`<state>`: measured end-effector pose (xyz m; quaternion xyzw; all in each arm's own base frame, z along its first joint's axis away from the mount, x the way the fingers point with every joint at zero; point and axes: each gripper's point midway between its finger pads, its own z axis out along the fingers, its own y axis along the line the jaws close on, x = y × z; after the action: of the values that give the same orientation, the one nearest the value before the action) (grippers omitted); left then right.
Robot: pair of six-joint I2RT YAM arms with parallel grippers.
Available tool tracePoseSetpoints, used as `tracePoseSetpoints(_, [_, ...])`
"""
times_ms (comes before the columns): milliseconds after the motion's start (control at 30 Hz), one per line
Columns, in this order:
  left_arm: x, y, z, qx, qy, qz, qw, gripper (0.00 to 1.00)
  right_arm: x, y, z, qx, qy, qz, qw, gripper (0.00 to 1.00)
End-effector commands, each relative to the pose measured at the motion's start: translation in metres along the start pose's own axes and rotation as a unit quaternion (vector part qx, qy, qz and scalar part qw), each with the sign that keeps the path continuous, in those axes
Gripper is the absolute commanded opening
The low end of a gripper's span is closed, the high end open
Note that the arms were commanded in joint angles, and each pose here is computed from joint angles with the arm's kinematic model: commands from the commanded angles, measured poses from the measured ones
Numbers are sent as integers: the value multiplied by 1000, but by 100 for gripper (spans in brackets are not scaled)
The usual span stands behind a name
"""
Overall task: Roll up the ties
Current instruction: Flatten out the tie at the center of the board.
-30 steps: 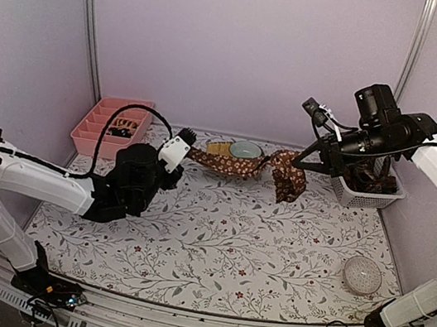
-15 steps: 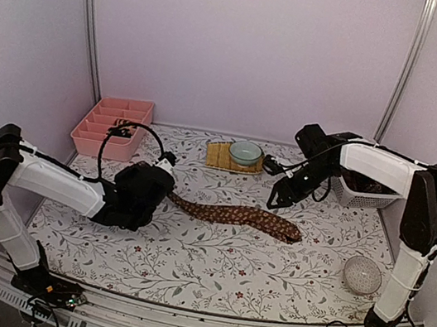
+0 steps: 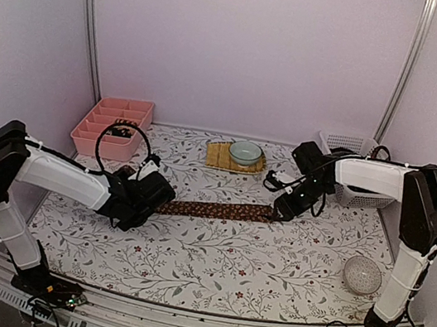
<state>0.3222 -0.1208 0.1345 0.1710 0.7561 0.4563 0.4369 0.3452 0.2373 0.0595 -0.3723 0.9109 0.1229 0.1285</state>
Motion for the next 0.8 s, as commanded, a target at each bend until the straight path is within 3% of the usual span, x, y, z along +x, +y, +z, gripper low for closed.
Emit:
tracePoseSetpoints(0, [-3,7,2,-5,7,-24,1000,9,-30,-17,3,45,-49,13,998,55])
tracePoseSetpoints(133, [-5,12,0,2,6,-43,999,13,-36,-26,18,54,-48,41,997,53])
tracePoseSetpoints(400, [-4,14,-1,7,4,-59,998,52,-33,-50,53,105,-10,54,993,47])
tracePoseSetpoints(500, [-6,14,-2,14,3,-69,998,62,-21,-57,64,133,10,46,990,46])
tracePoseSetpoints(767, [-12,13,-5,42,-7,-100,994,73,24,-84,52,236,49,14,970,46])
